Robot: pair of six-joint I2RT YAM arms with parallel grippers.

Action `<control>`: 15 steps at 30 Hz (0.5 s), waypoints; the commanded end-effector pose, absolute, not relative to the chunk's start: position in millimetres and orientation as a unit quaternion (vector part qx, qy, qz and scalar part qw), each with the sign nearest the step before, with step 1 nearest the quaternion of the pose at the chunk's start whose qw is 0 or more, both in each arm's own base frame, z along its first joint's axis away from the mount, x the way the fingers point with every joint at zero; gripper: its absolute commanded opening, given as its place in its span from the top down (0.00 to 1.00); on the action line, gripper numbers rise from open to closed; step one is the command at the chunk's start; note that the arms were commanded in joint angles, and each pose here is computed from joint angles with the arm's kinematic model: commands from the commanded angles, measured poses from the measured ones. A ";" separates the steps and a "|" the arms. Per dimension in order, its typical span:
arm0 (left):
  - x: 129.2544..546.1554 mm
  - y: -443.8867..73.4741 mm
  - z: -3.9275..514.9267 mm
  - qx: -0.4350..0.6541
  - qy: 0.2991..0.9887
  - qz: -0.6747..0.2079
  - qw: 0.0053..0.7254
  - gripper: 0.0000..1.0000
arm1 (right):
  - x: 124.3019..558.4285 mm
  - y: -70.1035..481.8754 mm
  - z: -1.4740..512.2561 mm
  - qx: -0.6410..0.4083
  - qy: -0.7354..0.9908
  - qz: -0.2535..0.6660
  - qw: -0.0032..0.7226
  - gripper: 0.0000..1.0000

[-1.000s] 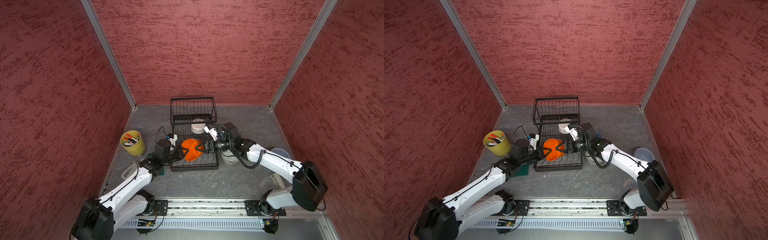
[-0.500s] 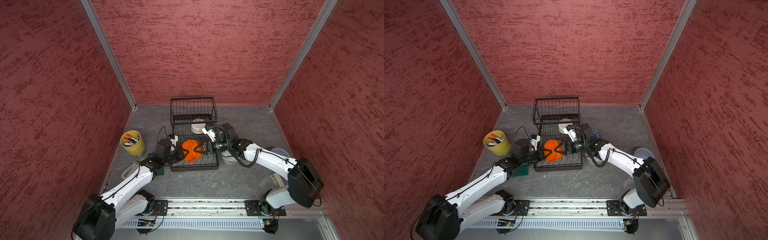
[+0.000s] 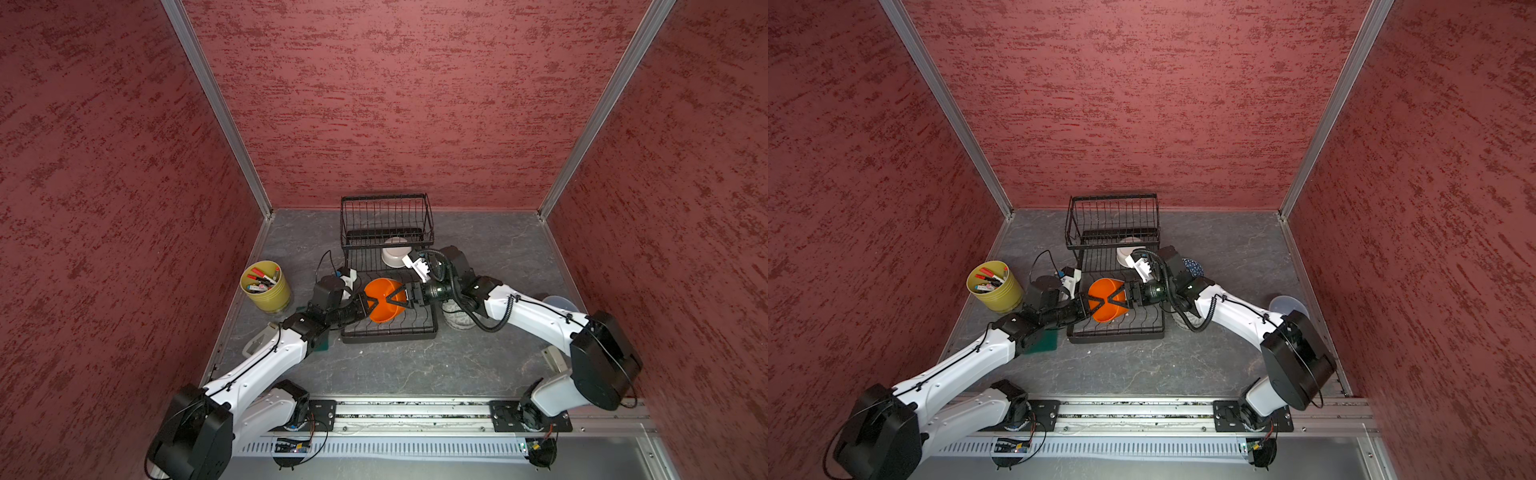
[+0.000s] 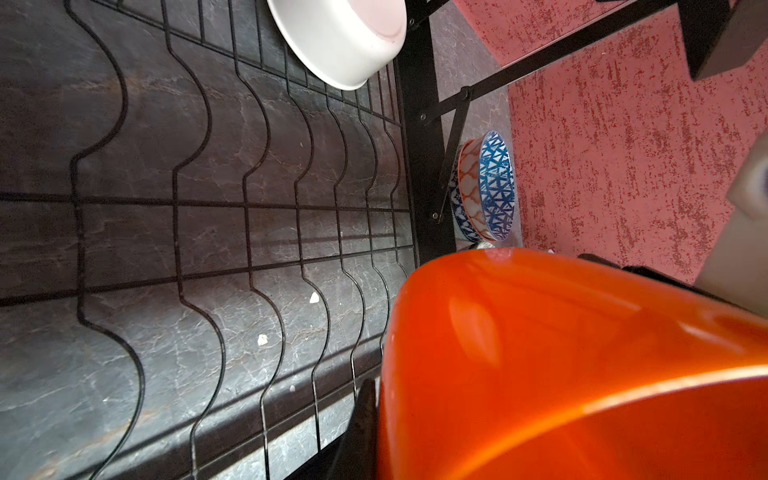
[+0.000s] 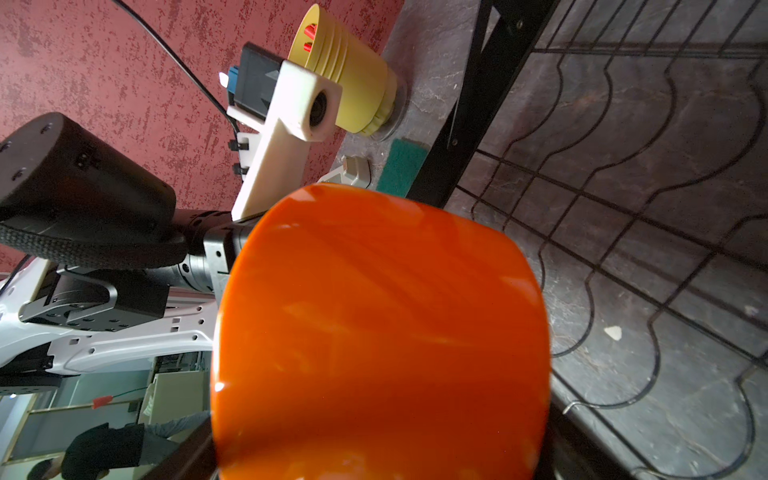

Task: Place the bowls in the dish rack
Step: 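Hold the orange bowl with both grippers above the rack slots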

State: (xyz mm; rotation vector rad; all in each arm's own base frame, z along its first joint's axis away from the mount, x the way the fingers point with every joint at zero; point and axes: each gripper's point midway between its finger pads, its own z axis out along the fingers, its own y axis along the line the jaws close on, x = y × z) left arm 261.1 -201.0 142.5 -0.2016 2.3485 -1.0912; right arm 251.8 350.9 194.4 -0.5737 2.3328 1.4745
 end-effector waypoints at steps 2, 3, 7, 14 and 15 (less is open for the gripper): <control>269.0 -212.8 179.6 -0.045 0.845 -0.440 0.301 0.82 | 254.2 358.3 205.6 -0.217 0.800 0.530 0.177 0.23; 268.9 -212.3 179.8 -0.046 0.845 -0.439 0.301 0.79 | 254.9 358.3 205.3 -0.216 0.801 0.530 0.178 0.24; 267.8 -211.0 177.2 -0.047 0.847 -0.436 0.300 0.72 | 257.2 357.9 204.7 -0.212 0.803 0.527 0.182 0.25; 267.4 -210.3 176.2 -0.049 0.848 -0.435 0.300 0.60 | 261.5 355.6 201.6 -0.205 0.810 0.515 0.190 0.26; 267.2 -210.2 175.4 -0.049 0.848 -0.434 0.299 0.57 | 262.7 355.2 200.8 -0.204 0.812 0.512 0.192 0.26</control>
